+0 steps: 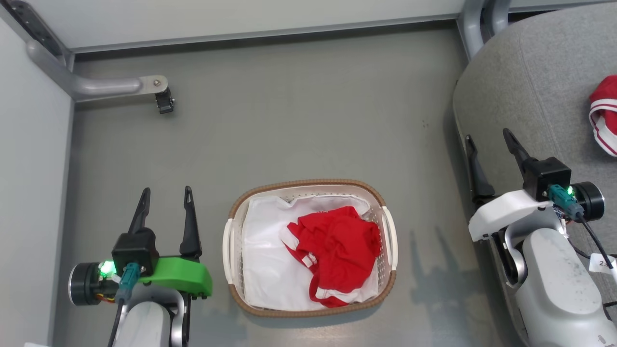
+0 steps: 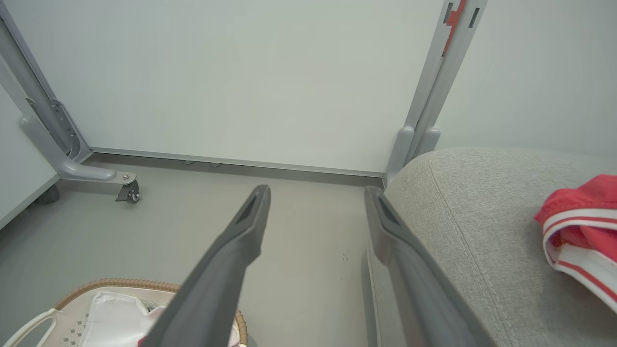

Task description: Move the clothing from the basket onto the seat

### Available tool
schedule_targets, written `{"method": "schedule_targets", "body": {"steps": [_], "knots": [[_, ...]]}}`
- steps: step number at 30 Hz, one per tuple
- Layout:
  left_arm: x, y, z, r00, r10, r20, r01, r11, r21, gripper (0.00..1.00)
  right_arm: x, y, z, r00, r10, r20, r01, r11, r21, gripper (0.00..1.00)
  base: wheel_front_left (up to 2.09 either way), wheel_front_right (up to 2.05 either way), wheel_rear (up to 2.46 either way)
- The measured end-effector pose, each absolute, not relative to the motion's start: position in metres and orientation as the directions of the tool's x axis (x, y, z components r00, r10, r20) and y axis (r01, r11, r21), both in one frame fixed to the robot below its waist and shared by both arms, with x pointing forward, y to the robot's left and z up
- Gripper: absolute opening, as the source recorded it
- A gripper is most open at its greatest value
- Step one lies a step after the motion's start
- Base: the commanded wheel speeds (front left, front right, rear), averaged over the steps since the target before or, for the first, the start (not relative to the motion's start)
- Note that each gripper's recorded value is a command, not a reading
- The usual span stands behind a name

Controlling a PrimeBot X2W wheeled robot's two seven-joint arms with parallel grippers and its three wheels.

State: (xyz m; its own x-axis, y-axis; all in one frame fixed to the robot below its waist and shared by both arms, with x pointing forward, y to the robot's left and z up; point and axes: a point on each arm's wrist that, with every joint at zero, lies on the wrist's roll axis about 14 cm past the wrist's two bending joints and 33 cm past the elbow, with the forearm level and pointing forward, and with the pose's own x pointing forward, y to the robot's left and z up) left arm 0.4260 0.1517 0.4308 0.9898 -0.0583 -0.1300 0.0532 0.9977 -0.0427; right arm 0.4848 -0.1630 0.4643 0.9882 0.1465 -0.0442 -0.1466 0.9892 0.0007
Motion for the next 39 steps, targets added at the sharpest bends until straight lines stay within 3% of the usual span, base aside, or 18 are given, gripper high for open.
{"method": "schedule_targets", "body": {"steps": [26, 39], "knots": [[0.349, 0.174, 0.452, 0.996, 0.015, -0.091, -0.022, 0.997, -0.071, 1.00, 0.412, -0.144, 0.478, 0.986, 0.164, -0.021, -0.162, 0.984, 0.076, 1.00, 0.00, 0.00, 0.00], [0.341, 0.172, 0.455, 0.997, 0.010, -0.081, -0.016, 0.997, -0.076, 1.00, 0.403, -0.143, 0.482, 0.987, 0.163, -0.006, -0.161, 0.982, 0.097, 1.00, 0.00, 0.00, 0.00]]}}
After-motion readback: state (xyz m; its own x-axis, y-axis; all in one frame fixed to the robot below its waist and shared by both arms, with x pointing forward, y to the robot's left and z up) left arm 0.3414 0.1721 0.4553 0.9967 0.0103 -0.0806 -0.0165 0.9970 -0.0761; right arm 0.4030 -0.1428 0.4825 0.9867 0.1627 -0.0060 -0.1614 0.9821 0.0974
